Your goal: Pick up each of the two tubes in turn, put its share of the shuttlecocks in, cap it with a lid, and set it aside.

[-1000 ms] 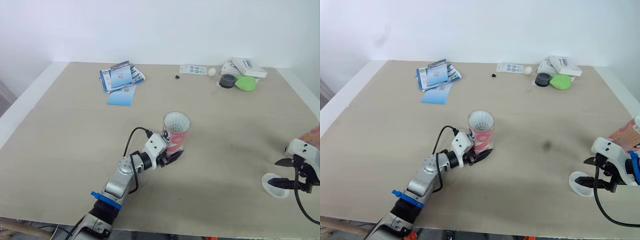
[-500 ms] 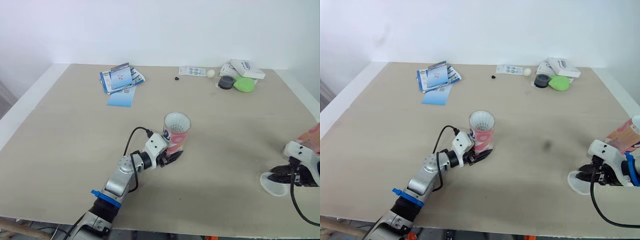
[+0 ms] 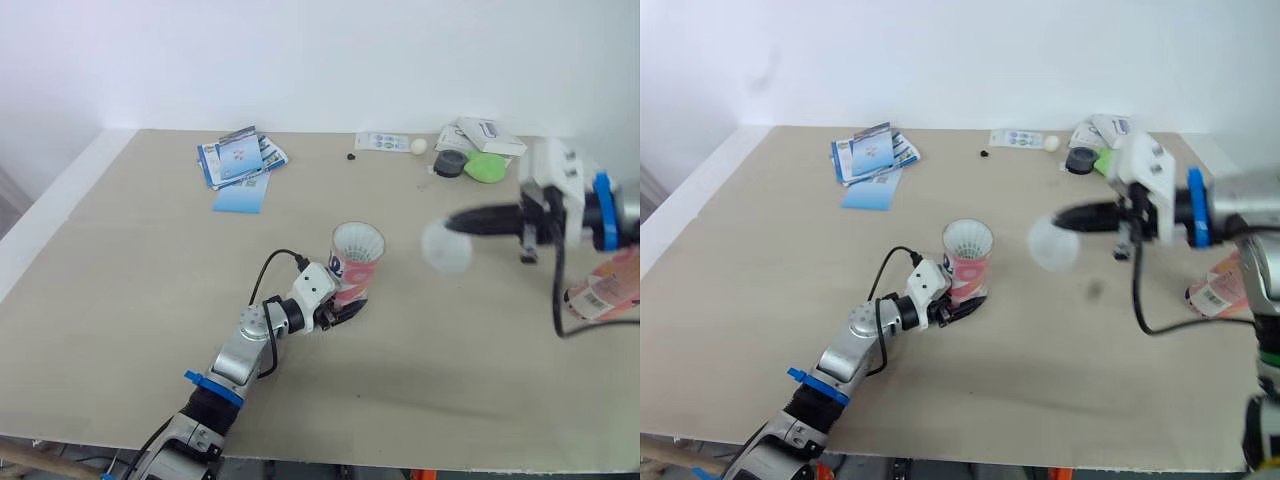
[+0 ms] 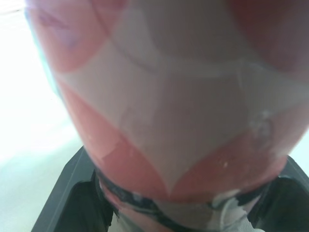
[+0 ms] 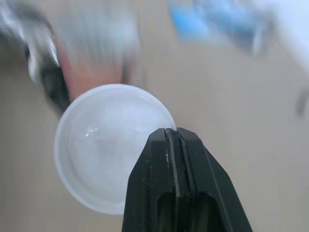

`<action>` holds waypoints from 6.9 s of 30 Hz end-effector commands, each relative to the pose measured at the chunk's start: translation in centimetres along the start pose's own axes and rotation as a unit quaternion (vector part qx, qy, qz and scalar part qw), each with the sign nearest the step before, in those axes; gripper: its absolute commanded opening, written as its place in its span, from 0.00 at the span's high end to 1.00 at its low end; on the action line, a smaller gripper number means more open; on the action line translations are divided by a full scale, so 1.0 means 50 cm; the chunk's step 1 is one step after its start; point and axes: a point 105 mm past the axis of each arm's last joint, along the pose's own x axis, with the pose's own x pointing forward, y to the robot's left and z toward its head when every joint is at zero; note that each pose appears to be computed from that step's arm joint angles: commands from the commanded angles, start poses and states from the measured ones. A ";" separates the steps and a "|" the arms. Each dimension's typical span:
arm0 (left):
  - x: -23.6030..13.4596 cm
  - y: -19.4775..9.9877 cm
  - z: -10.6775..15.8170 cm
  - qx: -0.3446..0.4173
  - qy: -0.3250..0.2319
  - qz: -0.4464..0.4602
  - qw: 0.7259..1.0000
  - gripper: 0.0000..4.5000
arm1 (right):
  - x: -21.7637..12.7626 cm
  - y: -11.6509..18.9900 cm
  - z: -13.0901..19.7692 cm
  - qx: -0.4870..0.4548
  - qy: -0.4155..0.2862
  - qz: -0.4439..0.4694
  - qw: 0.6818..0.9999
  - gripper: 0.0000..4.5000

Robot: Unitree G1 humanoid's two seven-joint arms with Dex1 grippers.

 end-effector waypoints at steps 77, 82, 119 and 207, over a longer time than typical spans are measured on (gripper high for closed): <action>0.005 0.007 -0.031 -0.010 0.036 0.006 0.999 0.38 | 0.109 -0.006 0.044 -0.282 0.137 0.127 0.941 0.98; 0.005 0.006 -0.030 -0.007 0.036 0.004 0.999 0.38 | 0.102 -0.006 0.046 -0.284 0.142 0.128 0.940 0.98; 0.011 -0.001 -0.029 -0.009 0.036 -0.002 0.999 0.38 | 0.112 0.020 0.050 -0.320 0.145 0.140 0.926 0.98; 0.021 -0.008 -0.026 -0.019 0.026 -0.007 0.999 0.00 | 0.099 -0.010 0.111 -0.354 0.164 0.174 0.904 1.00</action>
